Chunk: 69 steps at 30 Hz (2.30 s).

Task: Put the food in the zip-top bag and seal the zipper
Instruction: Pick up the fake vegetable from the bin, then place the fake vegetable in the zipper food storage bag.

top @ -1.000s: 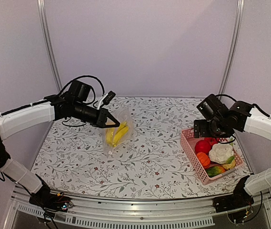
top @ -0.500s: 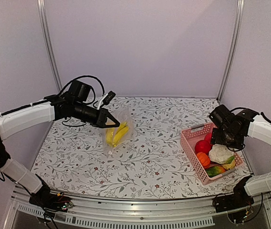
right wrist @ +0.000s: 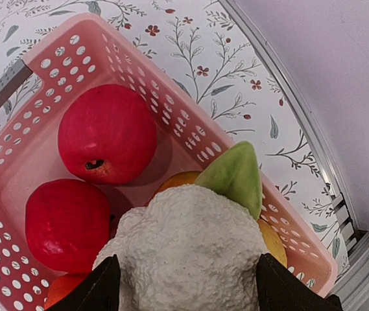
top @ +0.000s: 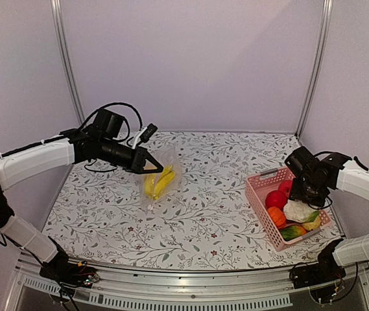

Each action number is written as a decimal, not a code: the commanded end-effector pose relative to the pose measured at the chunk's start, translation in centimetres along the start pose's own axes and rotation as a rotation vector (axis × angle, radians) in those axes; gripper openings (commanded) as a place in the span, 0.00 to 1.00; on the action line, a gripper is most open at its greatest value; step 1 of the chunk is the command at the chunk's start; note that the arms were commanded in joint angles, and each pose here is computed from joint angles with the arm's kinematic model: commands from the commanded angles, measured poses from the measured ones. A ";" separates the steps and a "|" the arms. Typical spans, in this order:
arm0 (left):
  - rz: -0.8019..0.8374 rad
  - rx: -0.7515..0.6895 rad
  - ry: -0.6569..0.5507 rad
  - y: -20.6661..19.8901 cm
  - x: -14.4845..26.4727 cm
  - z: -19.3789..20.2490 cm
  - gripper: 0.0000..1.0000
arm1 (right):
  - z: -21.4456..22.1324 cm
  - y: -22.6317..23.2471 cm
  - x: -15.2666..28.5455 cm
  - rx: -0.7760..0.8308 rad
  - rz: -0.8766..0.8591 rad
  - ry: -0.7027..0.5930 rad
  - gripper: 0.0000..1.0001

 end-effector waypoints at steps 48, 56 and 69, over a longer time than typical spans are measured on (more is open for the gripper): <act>0.147 -0.051 0.019 -2.8 -0.3 -0.2 0.00 | -2.7 5.4 16.1 0.251 -1.025 -0.067 0.00; 0.258 -0.123 0.050 -5.6 -0.8 0.5 0.00 | -0.7 10.2 21.9 0.424 -1.355 -0.022 0.00; 0.418 -0.159 0.082 -8.5 -1.0 1.3 0.00 | 3.2 17.7 28.0 0.594 -1.664 0.053 0.00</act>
Point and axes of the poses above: each gripper's point midway between its finger pads, its own x axis back along the fingers, its own y axis along the line the jaws close on, z = x × y, the point moved 5 cm from there along x, back along the fingers, and after that the axes turned 4 degrees about -x, right-handed, at the moved point
